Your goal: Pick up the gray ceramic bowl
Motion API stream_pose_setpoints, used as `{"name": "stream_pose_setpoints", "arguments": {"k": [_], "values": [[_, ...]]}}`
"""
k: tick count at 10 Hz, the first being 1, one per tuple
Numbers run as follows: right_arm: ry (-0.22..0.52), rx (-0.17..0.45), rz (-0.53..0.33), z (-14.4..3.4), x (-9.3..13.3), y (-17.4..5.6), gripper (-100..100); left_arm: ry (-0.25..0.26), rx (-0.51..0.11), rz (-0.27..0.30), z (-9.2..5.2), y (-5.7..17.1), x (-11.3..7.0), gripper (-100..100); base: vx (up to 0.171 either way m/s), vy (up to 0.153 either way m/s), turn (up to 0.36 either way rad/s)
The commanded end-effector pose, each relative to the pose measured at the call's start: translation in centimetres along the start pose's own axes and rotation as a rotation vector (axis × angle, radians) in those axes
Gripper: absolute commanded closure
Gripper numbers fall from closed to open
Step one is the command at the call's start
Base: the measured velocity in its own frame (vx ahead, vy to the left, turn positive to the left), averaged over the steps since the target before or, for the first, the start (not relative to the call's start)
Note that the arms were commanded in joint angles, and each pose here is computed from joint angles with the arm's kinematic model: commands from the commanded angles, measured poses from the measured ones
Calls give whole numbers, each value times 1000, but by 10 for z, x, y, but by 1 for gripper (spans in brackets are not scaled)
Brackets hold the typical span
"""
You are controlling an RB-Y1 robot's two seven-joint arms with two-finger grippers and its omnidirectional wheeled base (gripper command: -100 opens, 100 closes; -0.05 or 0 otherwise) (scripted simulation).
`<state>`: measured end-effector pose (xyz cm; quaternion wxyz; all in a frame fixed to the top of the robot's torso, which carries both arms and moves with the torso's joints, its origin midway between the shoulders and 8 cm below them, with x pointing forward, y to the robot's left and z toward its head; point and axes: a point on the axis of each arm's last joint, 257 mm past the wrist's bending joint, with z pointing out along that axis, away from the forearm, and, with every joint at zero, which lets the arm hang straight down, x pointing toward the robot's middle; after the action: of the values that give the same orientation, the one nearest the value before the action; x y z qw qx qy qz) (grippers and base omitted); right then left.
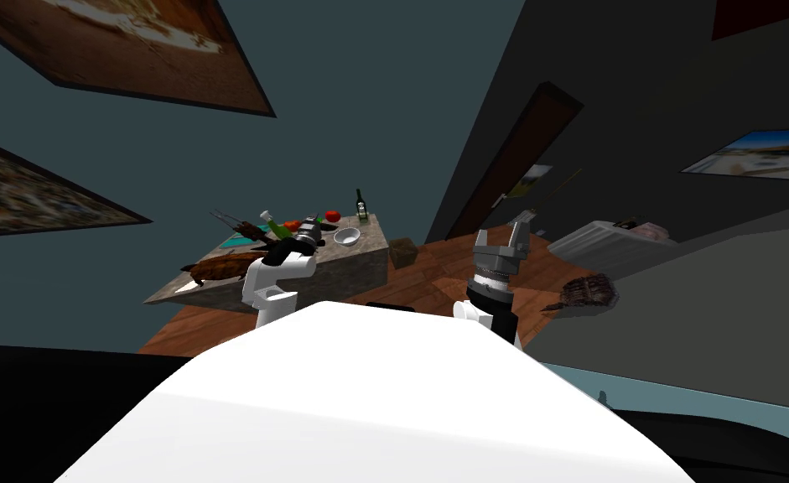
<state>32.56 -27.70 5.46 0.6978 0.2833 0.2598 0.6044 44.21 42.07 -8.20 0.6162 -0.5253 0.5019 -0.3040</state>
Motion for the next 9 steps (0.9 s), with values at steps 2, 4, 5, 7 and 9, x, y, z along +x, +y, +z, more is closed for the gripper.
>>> {"name": "stream_pose_setpoints", "arguments": {"k": [2,4,5,7,9], "values": [[0,0,0,0,0,0,0,2,-56,-3,1,13,1,-100,0,-4,-6],[0,0,0,0,0,0,0,2,-104,-10,3,22,0,-100,5,-6,-17],[0,0,0,0,0,0,0,4,-116,-10,3,25,0,-100,0,0,0],[0,0,0,0,0,0,0,7,-165,-17,3,34,0,-100,11,-2,-17],[0,0,0,0,0,0,0,12,-201,-22,4,40,1,-100,10,0,-5]]}}
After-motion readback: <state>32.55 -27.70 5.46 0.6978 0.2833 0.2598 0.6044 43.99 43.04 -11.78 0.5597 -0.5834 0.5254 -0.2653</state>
